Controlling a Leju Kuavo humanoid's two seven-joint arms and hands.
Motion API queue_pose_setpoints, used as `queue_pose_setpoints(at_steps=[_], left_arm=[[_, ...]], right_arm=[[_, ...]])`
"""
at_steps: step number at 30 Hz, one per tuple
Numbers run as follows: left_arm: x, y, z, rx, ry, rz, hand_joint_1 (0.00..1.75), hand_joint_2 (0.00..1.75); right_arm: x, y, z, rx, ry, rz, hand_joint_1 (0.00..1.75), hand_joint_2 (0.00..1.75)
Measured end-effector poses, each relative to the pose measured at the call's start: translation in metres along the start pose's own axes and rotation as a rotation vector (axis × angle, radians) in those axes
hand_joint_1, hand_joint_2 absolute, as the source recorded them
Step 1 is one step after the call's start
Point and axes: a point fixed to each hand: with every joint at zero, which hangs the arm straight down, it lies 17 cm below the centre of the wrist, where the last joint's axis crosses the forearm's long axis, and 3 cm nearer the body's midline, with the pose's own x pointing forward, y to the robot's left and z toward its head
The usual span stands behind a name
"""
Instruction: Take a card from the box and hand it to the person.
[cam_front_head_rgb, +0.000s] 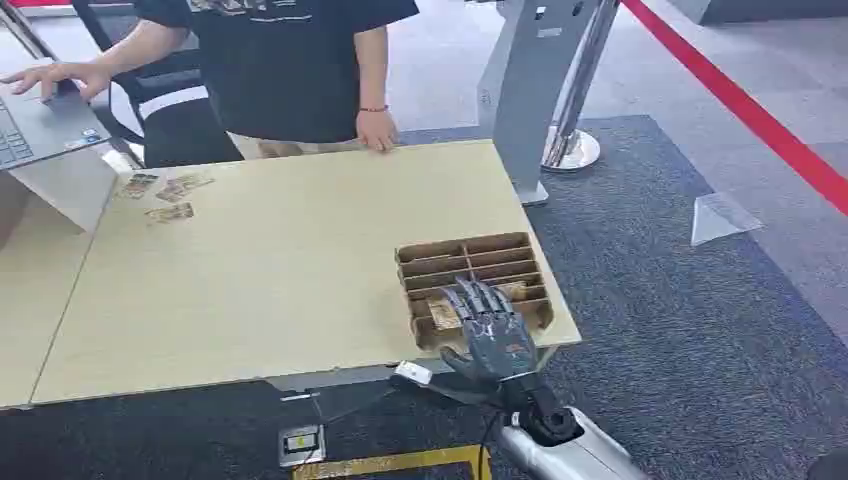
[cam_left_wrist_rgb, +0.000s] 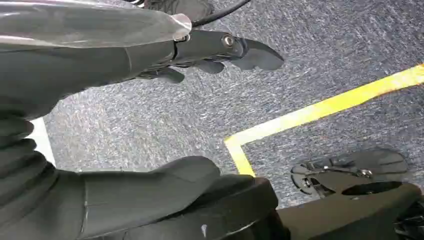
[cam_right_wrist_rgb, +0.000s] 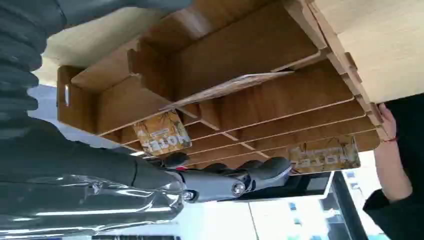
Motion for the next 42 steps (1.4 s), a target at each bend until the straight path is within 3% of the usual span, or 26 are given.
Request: queue_pose_setpoints(at_steps=[2,3,42], left_arm=[[0.0,0.0,0.0,0.0,0.003,0.0,0.0,1.75],[0.0,0.0,0.0,0.0,0.003,0.0,0.0,1.75],[-0.003,-0.001,0.0,-0.006,0.017,-0.002,0.0,1.75]], right_arm=[[-0.001,0.002,0.0,0.004,0.001,0.002,1.73,1.75],[-0.001,0.002,0.0,0.006,0.0,0.003,1.75,1.75],[-0.028,-0.006,-0.017,-0.024,0.054,0.019,1.75,1.75]])
